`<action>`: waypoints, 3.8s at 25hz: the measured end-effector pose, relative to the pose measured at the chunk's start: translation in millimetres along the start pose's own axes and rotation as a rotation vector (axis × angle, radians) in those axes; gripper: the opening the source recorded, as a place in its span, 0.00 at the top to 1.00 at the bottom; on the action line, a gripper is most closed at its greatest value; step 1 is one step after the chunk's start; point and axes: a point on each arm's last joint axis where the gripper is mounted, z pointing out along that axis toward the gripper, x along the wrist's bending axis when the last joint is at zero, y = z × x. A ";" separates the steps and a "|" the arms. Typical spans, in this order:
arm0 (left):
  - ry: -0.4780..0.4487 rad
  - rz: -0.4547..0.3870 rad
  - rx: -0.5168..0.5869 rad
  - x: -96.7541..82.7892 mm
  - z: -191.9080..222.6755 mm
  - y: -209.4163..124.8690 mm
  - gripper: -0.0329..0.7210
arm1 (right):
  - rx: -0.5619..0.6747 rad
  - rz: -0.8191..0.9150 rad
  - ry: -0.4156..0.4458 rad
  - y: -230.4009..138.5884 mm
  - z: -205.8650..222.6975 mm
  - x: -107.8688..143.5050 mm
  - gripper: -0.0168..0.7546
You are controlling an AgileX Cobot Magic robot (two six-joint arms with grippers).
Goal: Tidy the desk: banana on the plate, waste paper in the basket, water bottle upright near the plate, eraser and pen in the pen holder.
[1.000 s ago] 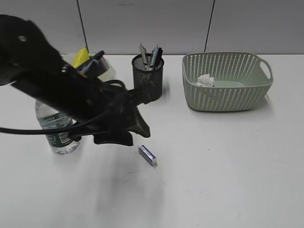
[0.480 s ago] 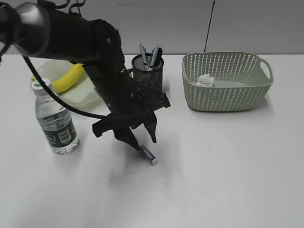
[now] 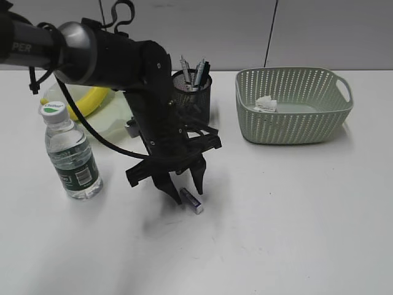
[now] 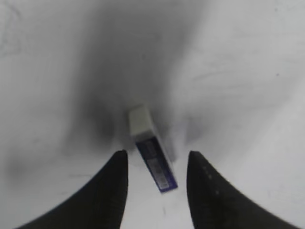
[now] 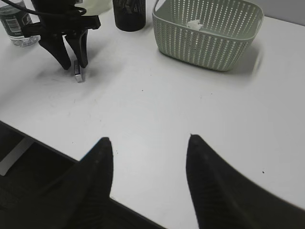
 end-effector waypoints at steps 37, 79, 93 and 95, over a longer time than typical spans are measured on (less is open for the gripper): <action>-0.267 0.426 -0.782 -60.1 -109.4 58.2 0.85 | 0.000 0.001 -0.001 0.0 0.0 -0.1 0.46; 0.062 0.569 -0.807 60.5 -300.9 -60.3 0.63 | 0.000 0.000 -0.001 0.0 0.0 -0.1 0.46; -0.064 0.779 -0.848 272.1 -246.3 -184.0 0.63 | 0.001 0.004 0.005 0.0 0.0 0.5 0.46; -0.126 0.833 -0.901 293.7 -230.0 -194.3 0.63 | 0.001 0.005 0.006 0.0 0.0 0.5 0.46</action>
